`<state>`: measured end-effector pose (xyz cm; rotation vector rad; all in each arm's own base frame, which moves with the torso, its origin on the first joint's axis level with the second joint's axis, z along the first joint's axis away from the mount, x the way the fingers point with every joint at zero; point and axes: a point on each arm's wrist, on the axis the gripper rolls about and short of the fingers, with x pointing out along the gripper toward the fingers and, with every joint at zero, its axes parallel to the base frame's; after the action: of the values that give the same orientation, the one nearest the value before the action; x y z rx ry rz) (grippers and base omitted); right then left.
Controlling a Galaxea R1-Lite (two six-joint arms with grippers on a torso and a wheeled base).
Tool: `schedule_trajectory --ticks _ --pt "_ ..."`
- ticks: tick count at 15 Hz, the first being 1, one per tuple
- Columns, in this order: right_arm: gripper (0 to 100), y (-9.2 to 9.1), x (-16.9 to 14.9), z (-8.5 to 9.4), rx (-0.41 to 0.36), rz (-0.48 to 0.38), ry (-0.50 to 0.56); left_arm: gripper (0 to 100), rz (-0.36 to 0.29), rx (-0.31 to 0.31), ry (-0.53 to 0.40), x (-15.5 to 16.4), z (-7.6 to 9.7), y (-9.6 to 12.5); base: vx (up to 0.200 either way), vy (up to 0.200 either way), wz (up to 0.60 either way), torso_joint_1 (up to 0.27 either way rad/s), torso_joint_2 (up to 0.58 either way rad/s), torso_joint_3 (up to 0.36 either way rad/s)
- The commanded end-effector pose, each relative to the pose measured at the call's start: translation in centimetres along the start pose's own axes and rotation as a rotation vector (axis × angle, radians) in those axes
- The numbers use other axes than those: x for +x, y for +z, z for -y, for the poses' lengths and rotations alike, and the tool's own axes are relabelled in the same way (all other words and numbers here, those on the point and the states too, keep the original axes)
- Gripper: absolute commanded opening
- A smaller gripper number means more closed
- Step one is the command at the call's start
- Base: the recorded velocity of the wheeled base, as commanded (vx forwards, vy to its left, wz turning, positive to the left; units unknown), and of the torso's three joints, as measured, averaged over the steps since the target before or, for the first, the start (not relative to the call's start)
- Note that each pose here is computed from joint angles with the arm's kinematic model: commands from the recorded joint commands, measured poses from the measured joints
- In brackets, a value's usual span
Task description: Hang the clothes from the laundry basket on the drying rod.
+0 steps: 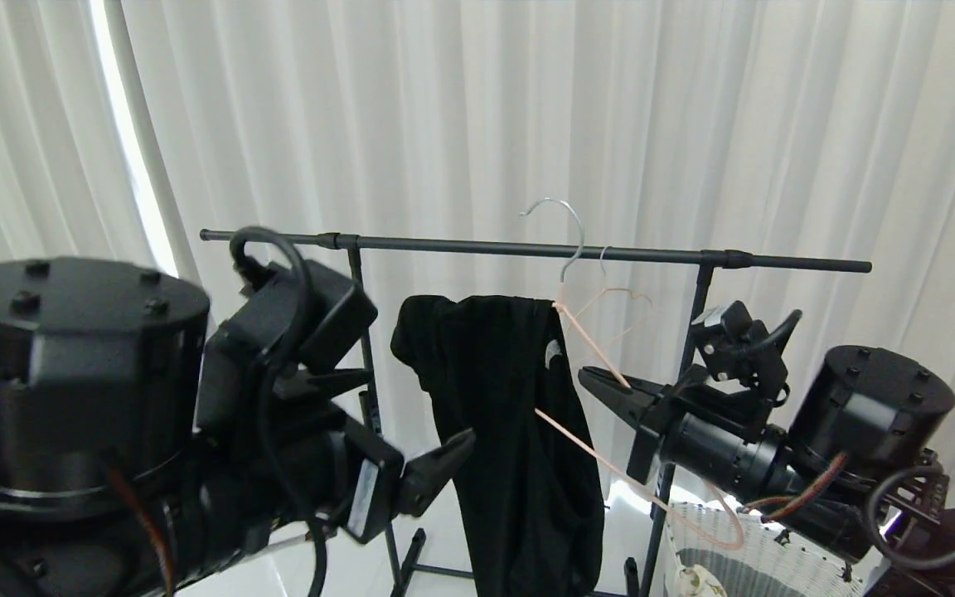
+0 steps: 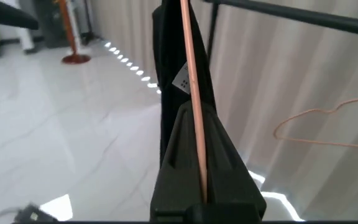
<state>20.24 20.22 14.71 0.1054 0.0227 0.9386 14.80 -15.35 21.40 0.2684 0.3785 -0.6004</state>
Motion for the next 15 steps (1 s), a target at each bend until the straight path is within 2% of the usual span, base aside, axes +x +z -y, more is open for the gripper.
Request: schedule_trajectory --ticks 1,2,3,5,7,8,9,10,11,13,15 --pt "0 -0.5 -3.1 0.3 -0.053 -0.035 0.081 100 0.041 0.117 -0.089 -3.8 -0.7 -3.8 0.000 0.000 0.00 0.000 0.00 0.000" --pt "0 -0.7 -4.4 0.3 -0.070 -0.053 0.136 100 0.052 0.147 -0.101 -4.7 -0.9 -4.8 0.000 0.000 0.00 0.000 0.00 0.000" --pt "0 -0.8 -4.9 0.2 -0.072 -0.059 0.160 100 0.059 0.149 -0.111 -5.0 -0.9 -5.0 0.000 0.000 0.00 0.000 0.00 0.000" --pt "0 -1.2 -7.9 -0.7 -0.074 -0.090 0.323 100 0.108 0.152 -0.170 -6.1 -1.0 -5.0 0.000 0.000 0.00 0.000 0.00 0.000" --pt "0 -2.3 -9.5 -1.2 -0.117 -0.130 0.420 100 0.123 0.183 -0.189 -6.3 -1.0 -5.0 0.000 0.000 0.00 0.000 0.00 0.000" --pt "0 -2.8 -10.4 -1.5 -0.148 -0.147 0.461 100 0.131 0.201 -0.228 -6.4 -0.8 -5.1 0.000 0.000 0.00 0.000 0.00 0.000" --pt "0 -2.9 -10.6 -1.9 -0.148 -0.148 0.481 100 0.130 0.210 -0.263 -6.4 -0.7 -5.2 0.000 0.000 0.00 0.000 0.00 0.000" --pt "0 -2.7 -10.7 -2.4 -0.154 -0.137 0.506 100 0.125 0.247 -0.344 -6.1 0.0 -5.3 0.000 0.000 0.00 0.000 0.00 0.000" --pt "0 -2.7 -10.6 -2.4 -0.155 -0.134 0.509 100 0.108 0.277 -0.385 -5.5 0.6 -5.4 0.000 0.000 0.00 0.000 0.00 0.000" --pt "0 -2.6 -10.7 -2.5 -0.164 -0.128 0.514 100 0.060 0.303 -0.427 -4.3 1.5 -5.6 0.000 0.000 0.00 0.000 0.00 0.000" --pt "0 -2.5 -10.9 -2.9 -0.211 -0.106 0.560 100 0.027 0.310 -0.473 -2.4 2.3 -5.3 0.000 0.000 0.00 0.000 0.00 0.000"
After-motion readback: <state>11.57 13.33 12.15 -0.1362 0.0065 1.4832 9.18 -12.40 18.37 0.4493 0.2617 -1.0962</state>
